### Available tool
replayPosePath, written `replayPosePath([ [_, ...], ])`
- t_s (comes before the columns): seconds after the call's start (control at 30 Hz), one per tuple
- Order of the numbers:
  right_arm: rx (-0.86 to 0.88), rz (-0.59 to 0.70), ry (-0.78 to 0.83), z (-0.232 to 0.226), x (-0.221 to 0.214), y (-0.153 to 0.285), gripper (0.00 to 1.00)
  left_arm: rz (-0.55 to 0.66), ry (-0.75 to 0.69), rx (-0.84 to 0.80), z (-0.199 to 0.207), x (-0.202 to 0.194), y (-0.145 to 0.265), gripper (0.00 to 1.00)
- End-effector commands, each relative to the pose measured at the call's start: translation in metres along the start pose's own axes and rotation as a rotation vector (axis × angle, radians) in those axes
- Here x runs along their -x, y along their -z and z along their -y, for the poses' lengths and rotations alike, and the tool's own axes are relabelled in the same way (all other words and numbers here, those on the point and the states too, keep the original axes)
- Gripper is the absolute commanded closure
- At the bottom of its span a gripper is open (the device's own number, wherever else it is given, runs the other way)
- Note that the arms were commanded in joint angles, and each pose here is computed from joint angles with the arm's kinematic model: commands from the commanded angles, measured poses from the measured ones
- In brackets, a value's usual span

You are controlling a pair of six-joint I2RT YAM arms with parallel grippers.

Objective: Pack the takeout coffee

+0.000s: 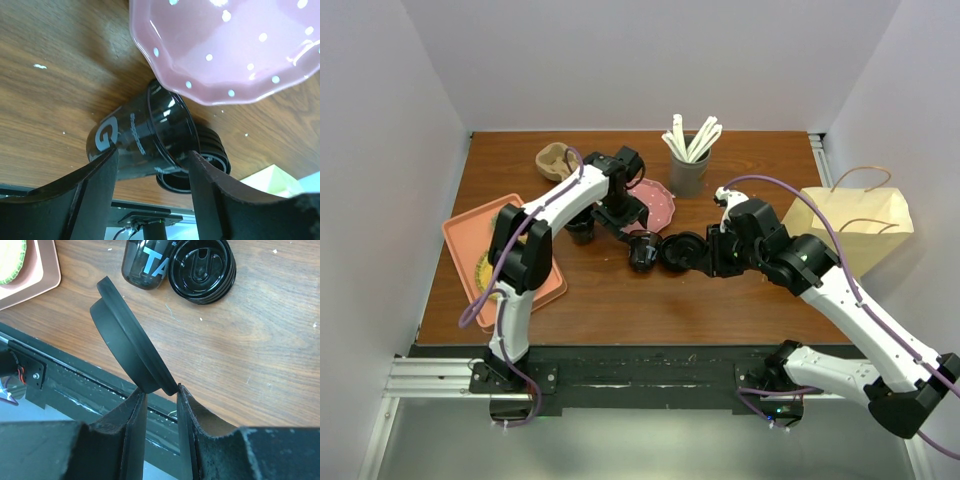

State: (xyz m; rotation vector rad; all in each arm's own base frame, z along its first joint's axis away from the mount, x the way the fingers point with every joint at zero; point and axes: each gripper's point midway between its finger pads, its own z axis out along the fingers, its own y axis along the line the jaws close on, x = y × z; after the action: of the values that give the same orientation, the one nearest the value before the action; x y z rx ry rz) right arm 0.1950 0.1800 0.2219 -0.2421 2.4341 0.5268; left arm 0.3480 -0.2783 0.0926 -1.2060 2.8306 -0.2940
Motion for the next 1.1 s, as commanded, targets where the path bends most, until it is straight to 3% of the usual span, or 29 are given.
replayPosePath([
  [0.0,0.006,0.053,0.016,-0.001,0.013,0.012,0.72,0.004,0.026,-0.002,0.003,0.009,0.003,0.37],
  [0.13,0.006,0.047,0.020,-0.001,0.011,0.011,0.72,0.001,0.027,0.011,0.001,0.012,-0.001,0.37],
  [0.53,-0.002,0.048,0.026,0.000,0.012,0.008,0.72,-0.096,0.013,0.035,-0.006,-0.003,-0.012,0.53],
  [0.73,-0.006,0.045,0.032,0.000,0.013,0.005,0.73,-0.096,-0.006,0.026,-0.010,-0.005,-0.002,0.71],
  [0.83,0.001,0.043,0.031,-0.002,0.014,0.003,0.72,-0.090,-0.025,0.012,-0.011,-0.006,0.005,0.89],
  [0.93,0.005,0.041,0.031,-0.003,0.015,0.001,0.72,-0.088,-0.047,0.002,-0.013,-0.008,0.010,0.99],
  [1.07,0.023,0.042,0.018,-0.007,0.016,0.000,0.72,-0.087,-0.090,-0.021,-0.014,-0.012,0.021,1.00],
])
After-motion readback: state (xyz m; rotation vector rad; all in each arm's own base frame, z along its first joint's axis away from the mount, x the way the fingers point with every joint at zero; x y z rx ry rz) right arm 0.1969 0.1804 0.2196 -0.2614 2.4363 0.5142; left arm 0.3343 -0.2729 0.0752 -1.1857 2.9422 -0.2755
